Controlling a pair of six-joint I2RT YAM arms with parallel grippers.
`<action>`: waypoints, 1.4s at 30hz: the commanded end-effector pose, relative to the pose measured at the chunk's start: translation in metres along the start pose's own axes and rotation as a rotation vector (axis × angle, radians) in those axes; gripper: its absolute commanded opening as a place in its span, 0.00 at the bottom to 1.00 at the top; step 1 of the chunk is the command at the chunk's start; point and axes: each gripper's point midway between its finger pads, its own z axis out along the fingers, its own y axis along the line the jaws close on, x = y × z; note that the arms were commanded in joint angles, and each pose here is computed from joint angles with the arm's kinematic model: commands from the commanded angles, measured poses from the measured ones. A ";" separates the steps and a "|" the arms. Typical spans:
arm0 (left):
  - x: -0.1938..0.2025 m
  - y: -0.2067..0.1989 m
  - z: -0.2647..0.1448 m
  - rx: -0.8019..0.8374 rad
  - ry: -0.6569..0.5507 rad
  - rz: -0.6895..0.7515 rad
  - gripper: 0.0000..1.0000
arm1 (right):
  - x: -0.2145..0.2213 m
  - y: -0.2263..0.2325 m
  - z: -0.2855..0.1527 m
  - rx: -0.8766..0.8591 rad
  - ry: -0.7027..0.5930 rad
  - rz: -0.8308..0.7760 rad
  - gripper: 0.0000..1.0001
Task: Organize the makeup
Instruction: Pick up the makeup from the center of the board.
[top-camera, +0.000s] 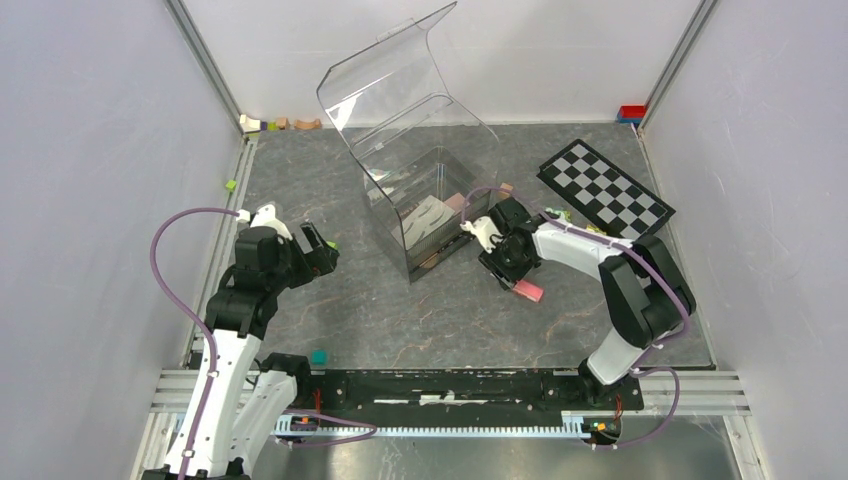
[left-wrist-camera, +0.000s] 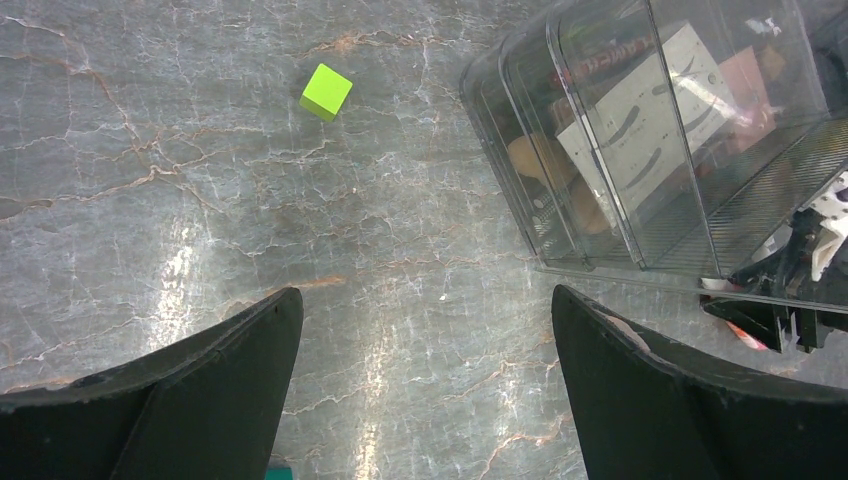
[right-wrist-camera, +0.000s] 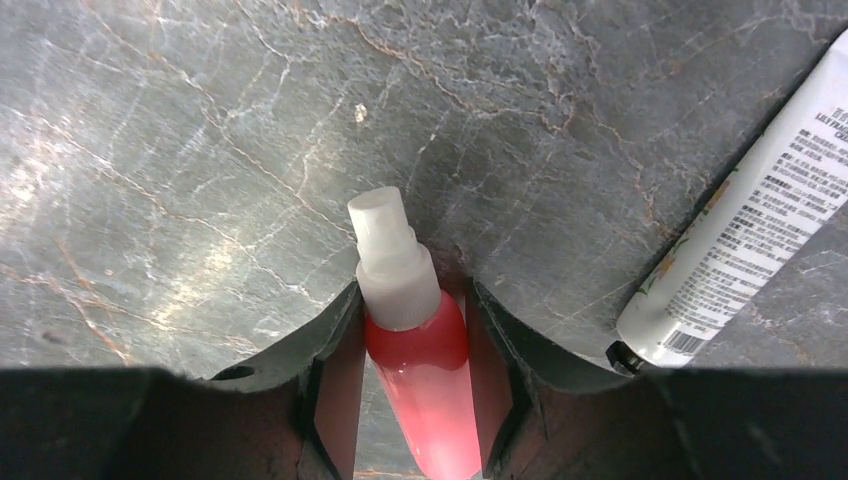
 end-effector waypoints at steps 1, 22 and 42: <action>-0.009 -0.007 -0.001 0.040 -0.035 0.054 1.00 | -0.024 0.004 -0.014 0.025 -0.103 0.113 0.35; -0.009 -0.009 -0.003 0.054 -0.044 0.057 1.00 | 0.025 0.005 -0.014 0.206 -0.060 0.646 0.67; -0.009 -0.009 -0.003 0.056 -0.043 0.058 1.00 | 0.029 0.010 -0.013 0.144 0.056 0.477 0.59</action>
